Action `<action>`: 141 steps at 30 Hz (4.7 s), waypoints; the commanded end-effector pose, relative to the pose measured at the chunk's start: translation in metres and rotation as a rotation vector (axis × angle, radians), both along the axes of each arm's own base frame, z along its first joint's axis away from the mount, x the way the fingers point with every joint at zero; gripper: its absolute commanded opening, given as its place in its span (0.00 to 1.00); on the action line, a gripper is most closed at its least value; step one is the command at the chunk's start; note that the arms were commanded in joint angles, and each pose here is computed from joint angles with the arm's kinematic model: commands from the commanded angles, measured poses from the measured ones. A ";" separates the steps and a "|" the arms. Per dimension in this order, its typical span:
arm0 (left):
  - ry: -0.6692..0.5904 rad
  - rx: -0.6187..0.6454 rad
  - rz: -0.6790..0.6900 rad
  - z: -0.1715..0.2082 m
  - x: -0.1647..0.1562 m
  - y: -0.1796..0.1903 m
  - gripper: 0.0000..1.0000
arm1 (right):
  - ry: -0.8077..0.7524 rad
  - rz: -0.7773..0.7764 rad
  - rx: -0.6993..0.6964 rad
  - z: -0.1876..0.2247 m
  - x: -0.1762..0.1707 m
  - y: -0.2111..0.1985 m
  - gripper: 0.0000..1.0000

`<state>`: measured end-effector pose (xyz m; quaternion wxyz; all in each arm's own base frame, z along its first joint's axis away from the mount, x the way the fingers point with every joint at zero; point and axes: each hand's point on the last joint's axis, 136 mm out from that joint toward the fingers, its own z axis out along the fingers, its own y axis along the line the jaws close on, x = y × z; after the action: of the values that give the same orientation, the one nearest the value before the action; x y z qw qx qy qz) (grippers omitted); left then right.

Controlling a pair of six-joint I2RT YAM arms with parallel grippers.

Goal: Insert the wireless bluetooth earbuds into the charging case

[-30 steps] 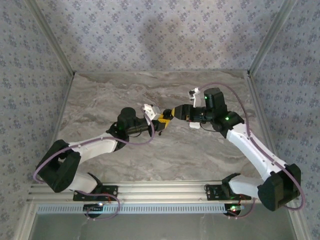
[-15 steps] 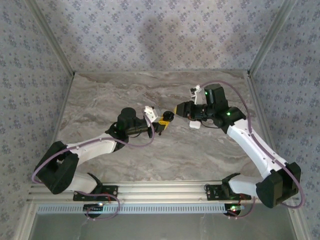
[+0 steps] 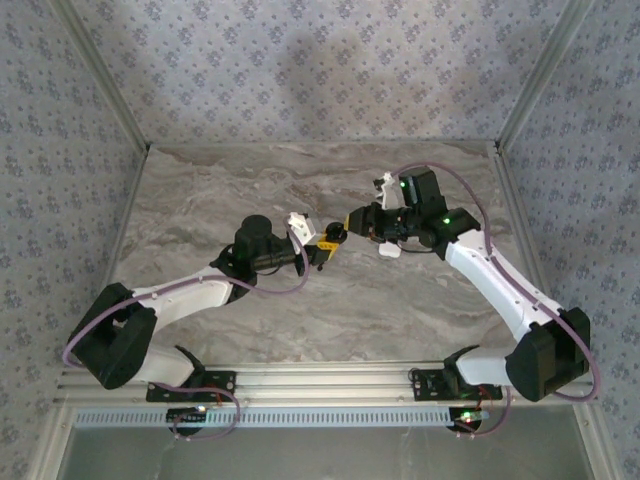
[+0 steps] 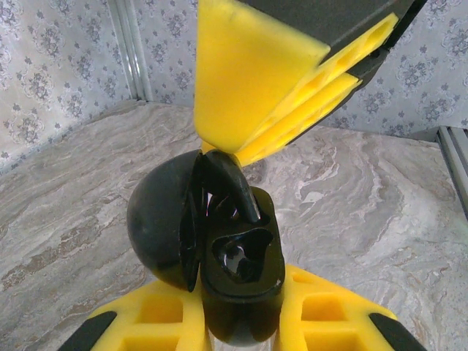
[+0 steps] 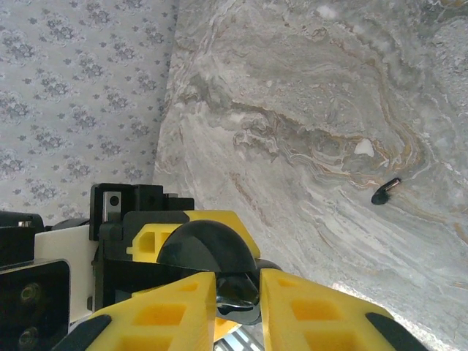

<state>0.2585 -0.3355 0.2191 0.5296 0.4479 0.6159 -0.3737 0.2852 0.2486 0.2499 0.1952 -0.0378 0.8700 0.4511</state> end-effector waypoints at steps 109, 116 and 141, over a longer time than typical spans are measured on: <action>0.205 0.026 0.758 -0.037 0.031 0.192 0.06 | -1.095 1.891 -0.653 -0.195 0.019 0.067 0.45; 0.207 0.018 0.750 -0.038 0.032 0.191 0.06 | -1.054 1.902 -0.650 -0.216 0.025 0.064 0.40; 0.214 0.013 0.760 -0.040 0.035 0.193 0.07 | -1.033 1.893 -0.643 -0.241 0.029 0.063 0.25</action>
<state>0.2919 -0.1423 0.1743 0.5505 0.1533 0.7993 -0.1857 0.3134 0.3153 0.0210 0.1007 -0.9120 0.3841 0.1026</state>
